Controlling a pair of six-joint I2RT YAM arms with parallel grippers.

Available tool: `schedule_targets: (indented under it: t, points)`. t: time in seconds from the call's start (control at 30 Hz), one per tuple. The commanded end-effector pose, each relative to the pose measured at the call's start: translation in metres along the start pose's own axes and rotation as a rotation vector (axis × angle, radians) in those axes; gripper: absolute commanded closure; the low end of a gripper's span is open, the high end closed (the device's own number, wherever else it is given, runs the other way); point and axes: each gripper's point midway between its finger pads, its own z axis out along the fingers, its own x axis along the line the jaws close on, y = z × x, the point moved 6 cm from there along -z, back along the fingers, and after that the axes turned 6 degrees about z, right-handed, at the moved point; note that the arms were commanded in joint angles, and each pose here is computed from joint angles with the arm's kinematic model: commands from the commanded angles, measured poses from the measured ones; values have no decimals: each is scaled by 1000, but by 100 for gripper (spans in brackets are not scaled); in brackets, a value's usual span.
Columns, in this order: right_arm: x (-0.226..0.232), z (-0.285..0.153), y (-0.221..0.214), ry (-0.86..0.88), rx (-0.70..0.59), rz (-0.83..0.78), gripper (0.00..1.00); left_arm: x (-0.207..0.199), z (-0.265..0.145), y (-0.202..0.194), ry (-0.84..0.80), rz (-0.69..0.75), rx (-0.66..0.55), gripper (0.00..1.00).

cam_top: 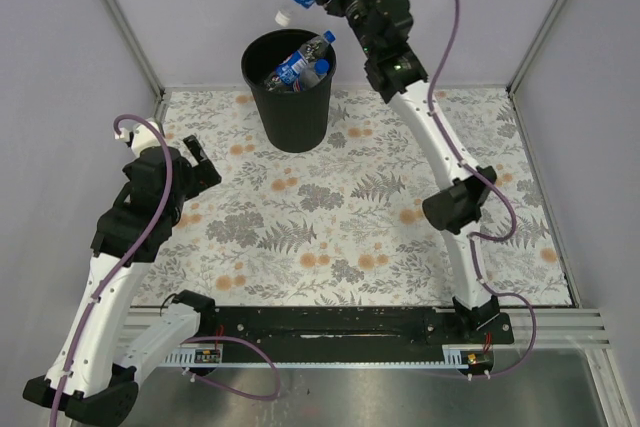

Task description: Put the plastic bottles in the bin

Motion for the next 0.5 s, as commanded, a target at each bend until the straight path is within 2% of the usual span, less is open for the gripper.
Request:
schedule_targets:
  t: [0.0, 0.3, 0.37, 0.47]
  points:
    - [-13, 17, -38, 19, 11, 34, 81, 4, 2, 3, 32, 12, -10, 1]
    - [-38, 17, -118, -30, 140, -16, 79, 6, 3, -5, 35, 20, 9, 1]
    - [-41, 15, -129, -40, 172, -25, 63, 6, 3, -5, 33, 19, 10, 1]
    - [-41, 10, -141, -53, 217, -58, 26, 8, -1, -6, 32, 19, 12, 1]
